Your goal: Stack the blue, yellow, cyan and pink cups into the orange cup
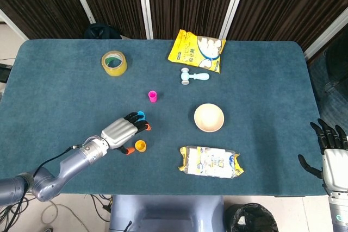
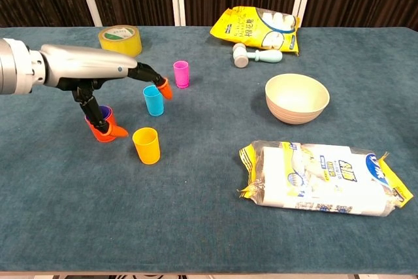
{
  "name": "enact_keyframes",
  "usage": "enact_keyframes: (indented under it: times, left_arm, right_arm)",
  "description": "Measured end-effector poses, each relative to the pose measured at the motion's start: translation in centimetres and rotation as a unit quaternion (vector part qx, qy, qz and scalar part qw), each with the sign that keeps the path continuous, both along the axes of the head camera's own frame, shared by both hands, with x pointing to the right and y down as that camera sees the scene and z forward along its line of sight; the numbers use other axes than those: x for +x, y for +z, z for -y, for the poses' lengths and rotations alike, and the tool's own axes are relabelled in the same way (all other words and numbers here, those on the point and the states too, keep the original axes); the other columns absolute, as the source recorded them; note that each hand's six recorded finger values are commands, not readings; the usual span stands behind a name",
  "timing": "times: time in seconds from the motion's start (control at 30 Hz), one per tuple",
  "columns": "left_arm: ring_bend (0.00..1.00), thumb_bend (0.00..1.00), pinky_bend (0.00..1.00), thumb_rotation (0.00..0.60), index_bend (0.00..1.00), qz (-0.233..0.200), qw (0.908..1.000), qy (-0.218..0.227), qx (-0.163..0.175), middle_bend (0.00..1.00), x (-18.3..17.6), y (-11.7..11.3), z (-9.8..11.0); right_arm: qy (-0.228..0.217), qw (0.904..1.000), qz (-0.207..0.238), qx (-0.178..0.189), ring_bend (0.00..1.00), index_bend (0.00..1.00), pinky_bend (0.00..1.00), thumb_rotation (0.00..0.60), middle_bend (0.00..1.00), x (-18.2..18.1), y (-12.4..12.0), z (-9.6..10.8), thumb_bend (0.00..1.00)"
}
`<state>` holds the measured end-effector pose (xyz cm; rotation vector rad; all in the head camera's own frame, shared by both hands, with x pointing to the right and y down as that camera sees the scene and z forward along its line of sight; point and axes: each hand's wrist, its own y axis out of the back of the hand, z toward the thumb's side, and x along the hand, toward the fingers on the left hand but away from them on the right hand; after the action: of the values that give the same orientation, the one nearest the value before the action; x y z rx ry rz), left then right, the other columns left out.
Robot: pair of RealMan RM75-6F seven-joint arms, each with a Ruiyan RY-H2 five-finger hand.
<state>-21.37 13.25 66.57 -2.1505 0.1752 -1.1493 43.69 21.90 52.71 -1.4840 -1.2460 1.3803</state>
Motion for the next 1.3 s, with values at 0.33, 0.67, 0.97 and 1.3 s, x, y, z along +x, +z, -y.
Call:
enact_keyframes:
  times: [0.33, 0.67, 0.97, 1.3]
  left_arm:
    - [0.00, 0.24, 0.00, 0.600, 0.35, 0.010, 0.9999, 0.012, 0.006, 0.15, 0.4, 0.9, -0.6]
    - [0.00, 0.25, 0.00, 0.600, 0.39, 0.020, 0.9998, 0.009, 0.001, 0.16, 0.2, 1.7, -0.9]
    - [0.00, 0.26, 0.00, 0.600, 0.40, 0.021, 0.9997, 0.010, 0.009, 0.16, 0.5, 2.2, -0.8]
    - [0.00, 0.28, 0.00, 0.600, 0.42, 0.019, 0.9997, 0.011, 0.012, 0.16, 1.0, 2.6, -0.9]
  right_arm:
    - [0.003, 1.0000, 0.000, 0.000, 0.12, 0.13, 0.03, 0.600, 0.08, 0.1, 0.0, 0.0, 0.32]
    - [0.006, 1.0000, 0.000, -0.001, 0.12, 0.12, 0.03, 0.600, 0.08, 0.2, 0.0, 0.0, 0.32]
    - [0.010, 1.0000, 0.000, -0.002, 0.12, 0.12, 0.03, 0.600, 0.08, 0.4, 0.1, 0.1, 0.32]
    - [0.011, 0.9999, 0.000, -0.003, 0.12, 0.12, 0.02, 0.600, 0.08, 0.4, 0.2, 0.1, 0.32]
